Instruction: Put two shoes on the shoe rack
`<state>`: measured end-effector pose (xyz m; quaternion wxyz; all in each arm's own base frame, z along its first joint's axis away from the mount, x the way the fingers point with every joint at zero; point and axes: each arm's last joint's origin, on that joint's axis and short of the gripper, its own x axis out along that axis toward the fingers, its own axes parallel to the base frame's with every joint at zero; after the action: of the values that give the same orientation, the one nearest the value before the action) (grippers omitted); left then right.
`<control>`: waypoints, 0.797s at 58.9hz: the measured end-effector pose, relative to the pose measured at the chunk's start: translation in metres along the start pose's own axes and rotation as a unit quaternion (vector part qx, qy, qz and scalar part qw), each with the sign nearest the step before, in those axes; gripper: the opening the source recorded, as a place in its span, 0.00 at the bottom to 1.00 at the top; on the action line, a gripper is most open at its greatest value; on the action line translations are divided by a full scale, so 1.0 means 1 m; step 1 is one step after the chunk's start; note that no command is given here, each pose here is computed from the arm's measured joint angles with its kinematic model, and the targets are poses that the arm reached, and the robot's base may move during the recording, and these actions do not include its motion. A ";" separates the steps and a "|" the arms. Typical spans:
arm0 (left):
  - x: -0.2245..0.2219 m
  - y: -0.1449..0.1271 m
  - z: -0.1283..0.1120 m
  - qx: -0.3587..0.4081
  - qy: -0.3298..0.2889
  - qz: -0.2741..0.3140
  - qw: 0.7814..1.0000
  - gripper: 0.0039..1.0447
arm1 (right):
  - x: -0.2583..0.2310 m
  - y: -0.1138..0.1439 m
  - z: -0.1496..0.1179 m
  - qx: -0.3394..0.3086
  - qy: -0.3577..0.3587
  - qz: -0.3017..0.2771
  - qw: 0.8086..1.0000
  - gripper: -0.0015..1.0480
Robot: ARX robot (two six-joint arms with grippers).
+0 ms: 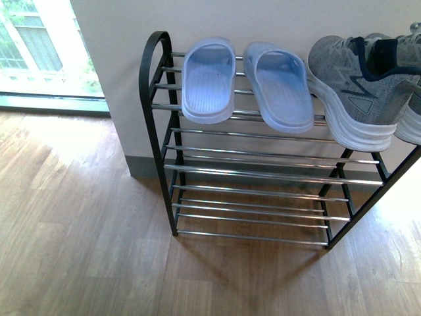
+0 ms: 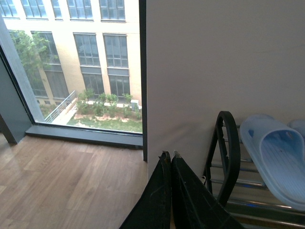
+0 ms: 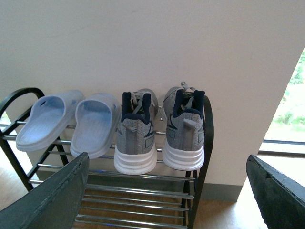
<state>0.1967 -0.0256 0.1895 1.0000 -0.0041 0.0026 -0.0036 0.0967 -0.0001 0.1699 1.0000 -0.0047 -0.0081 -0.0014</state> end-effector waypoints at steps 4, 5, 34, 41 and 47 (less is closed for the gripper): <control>-0.007 0.004 -0.003 0.000 0.001 0.001 1.000 0.01 | 0.000 0.000 0.000 0.000 0.000 0.000 1.000 0.91; -0.008 0.004 -0.003 0.000 0.000 0.001 1.000 0.01 | 0.000 0.000 0.000 0.000 0.000 0.000 1.000 0.91; -0.049 0.025 -0.021 0.000 -0.005 0.002 1.000 0.01 | 0.000 0.000 0.000 0.000 0.000 0.000 1.000 0.91; -0.054 0.025 -0.026 0.000 0.004 0.002 1.000 0.01 | 0.000 0.000 0.000 0.000 0.000 0.000 1.000 0.91; -0.060 0.025 -0.022 0.000 -0.003 0.002 1.000 0.01 | 0.000 0.000 0.000 0.000 0.000 0.000 1.000 0.91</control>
<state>0.1366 -0.0006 0.1672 1.0000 -0.0037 -0.0005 -0.0019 0.0968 -0.0001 0.1697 1.0000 -0.0047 -0.0079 -0.0014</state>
